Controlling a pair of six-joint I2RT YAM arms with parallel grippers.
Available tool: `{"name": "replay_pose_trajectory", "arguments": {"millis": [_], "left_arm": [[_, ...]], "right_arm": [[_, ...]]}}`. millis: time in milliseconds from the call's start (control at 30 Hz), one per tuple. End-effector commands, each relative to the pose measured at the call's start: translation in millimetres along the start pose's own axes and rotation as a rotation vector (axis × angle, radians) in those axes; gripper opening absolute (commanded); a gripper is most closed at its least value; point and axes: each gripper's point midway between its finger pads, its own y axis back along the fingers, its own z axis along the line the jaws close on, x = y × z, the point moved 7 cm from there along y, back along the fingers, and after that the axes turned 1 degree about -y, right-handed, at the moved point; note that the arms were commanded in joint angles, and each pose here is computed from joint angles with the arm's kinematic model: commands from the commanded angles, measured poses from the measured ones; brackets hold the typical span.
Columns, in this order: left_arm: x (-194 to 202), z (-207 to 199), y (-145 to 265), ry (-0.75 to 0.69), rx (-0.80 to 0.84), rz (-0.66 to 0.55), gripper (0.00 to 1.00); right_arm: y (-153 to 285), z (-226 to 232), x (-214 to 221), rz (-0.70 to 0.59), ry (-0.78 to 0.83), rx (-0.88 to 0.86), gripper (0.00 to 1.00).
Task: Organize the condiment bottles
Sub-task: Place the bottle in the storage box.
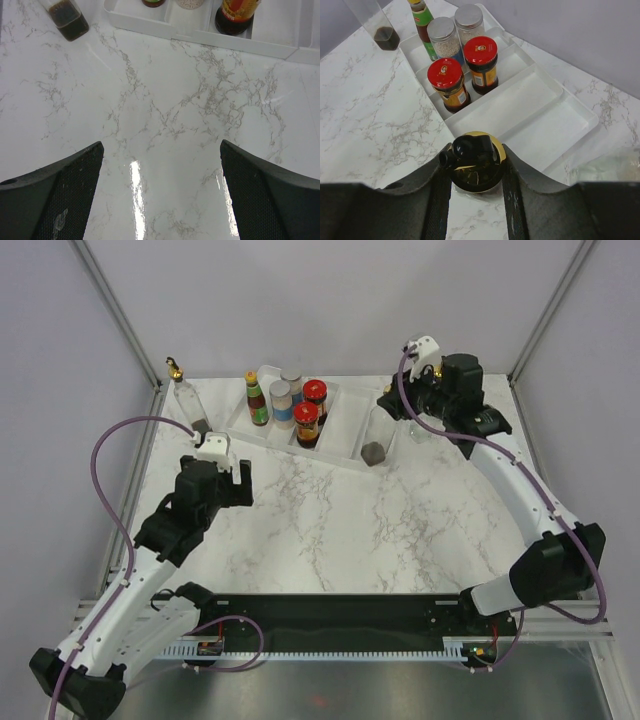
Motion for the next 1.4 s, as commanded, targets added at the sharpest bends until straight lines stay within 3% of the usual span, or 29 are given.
{"name": "replay_pose_trajectory", "arguments": {"millis": [0, 467, 733, 967, 1000, 1067, 1100, 1200, 1367], "left_arm": [[-5.2, 3.2, -4.0, -0.008, -0.035, -0.035, 1.0], [-2.7, 4.7, -7.4, -0.021, -0.057, -0.018, 1.0], [-1.2, 5.3, -10.1, -0.029, -0.069, -0.007, 1.0], [-0.5, 5.7, -11.3, -0.032, -0.076, -0.002, 1.0], [-0.5, 5.7, -11.3, -0.032, -0.076, -0.002, 1.0], [0.2, 5.8, -11.7, -0.034, -0.078, 0.001, 1.0], [-0.5, 5.8, -11.3, -0.031, -0.078, -0.002, 1.0], [-0.3, 5.4, -11.6, -0.031, -0.075, 0.0, 1.0], [-1.0, 5.1, -11.1, -0.026, -0.073, -0.003, 1.0]], "right_arm": [[-10.3, 5.5, -60.2, -0.182, 0.081, 0.023, 0.0], [-118.8, -19.8, -104.5, -0.246, 0.108, 0.081, 0.0], [-180.4, -45.8, -83.8, -0.213, 0.154, 0.157, 0.0], [-203.1, -56.7, -63.0, -0.189, 0.165, 0.17, 0.0], [-204.5, -57.1, -61.2, -0.186, 0.162, 0.17, 0.04], [-205.7, -56.5, -57.3, -0.177, 0.158, 0.168, 0.22], [-205.2, -58.5, -56.2, -0.175, 0.149, 0.182, 0.44], [-200.0, -57.0, -60.4, -0.182, 0.154, 0.191, 0.78], [-181.6, -54.5, -70.1, -0.19, 0.175, 0.219, 0.94]]}}
